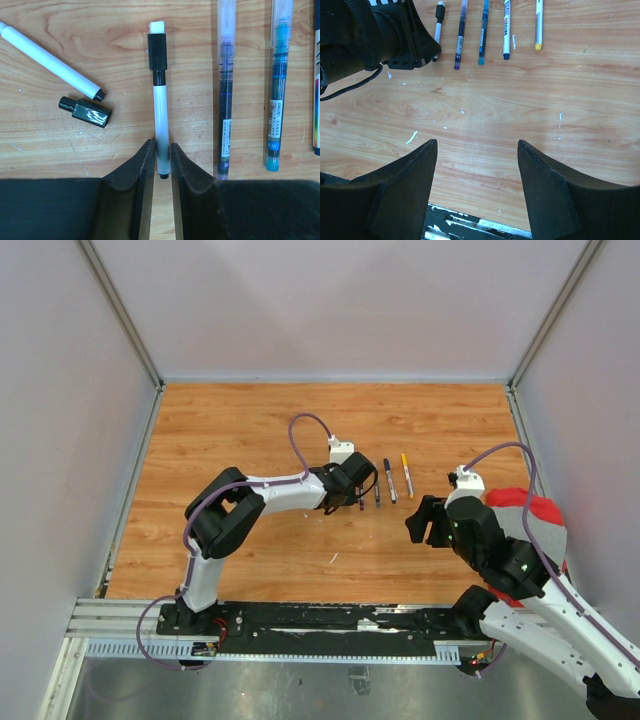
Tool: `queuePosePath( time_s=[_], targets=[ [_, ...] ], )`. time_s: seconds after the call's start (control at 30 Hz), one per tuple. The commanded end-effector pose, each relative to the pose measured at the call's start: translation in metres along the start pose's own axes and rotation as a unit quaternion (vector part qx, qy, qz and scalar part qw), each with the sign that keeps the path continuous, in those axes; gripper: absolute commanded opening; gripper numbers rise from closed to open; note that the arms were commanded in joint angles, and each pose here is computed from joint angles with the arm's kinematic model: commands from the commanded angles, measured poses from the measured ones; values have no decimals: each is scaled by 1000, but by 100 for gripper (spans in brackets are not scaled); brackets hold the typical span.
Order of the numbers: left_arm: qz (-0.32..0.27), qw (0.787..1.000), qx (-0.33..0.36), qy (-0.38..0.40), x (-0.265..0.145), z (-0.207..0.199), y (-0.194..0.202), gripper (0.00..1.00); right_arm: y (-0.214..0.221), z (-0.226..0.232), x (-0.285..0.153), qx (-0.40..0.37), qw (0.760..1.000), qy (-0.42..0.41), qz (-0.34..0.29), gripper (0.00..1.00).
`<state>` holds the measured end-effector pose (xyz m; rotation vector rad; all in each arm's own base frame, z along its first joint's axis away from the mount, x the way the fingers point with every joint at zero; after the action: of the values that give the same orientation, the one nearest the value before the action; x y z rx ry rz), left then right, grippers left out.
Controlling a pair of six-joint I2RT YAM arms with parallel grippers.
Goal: Insert the pens into the pen caps
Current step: Place the pen at the center of the board.
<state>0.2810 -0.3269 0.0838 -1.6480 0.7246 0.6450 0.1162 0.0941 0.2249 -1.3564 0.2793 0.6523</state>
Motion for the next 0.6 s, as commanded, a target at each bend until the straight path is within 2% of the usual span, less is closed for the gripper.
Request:
queuePosePath(
  time_s=[0.0, 0.1, 0.23, 0.4, 0.57],
  targets=[
    [6, 1000, 1, -11, 5, 3, 3, 23, 5, -4, 0, -3, 1000, 4, 8, 66],
    [6, 1000, -1, -10, 4, 3, 2, 24, 5, -4, 0, -3, 1000, 4, 8, 66],
    [-3, 1000, -1, 0, -6, 2, -6, 31, 5, -3, 0, -4, 1000, 3, 9, 66],
    [-38, 999, 0, 13, -28, -2, -31, 39, 6, -4, 0, -5, 1000, 2, 11, 66],
    [-75, 997, -4, 27, -55, -2, -55, 42, 8, -5, 0, -6, 1000, 4, 14, 67]
  ],
)
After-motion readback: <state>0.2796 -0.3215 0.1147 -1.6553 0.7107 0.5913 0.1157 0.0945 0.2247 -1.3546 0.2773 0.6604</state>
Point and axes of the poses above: each gripper's point midway between its finger pads, its own x axis out along the fingers, its own z axis along the line the jaws close on, y = z × x, the point moved 8 cm from there along -x, back along the fingers, and after that the axes turned 5 degrees about -x, right-handed, at the moved point
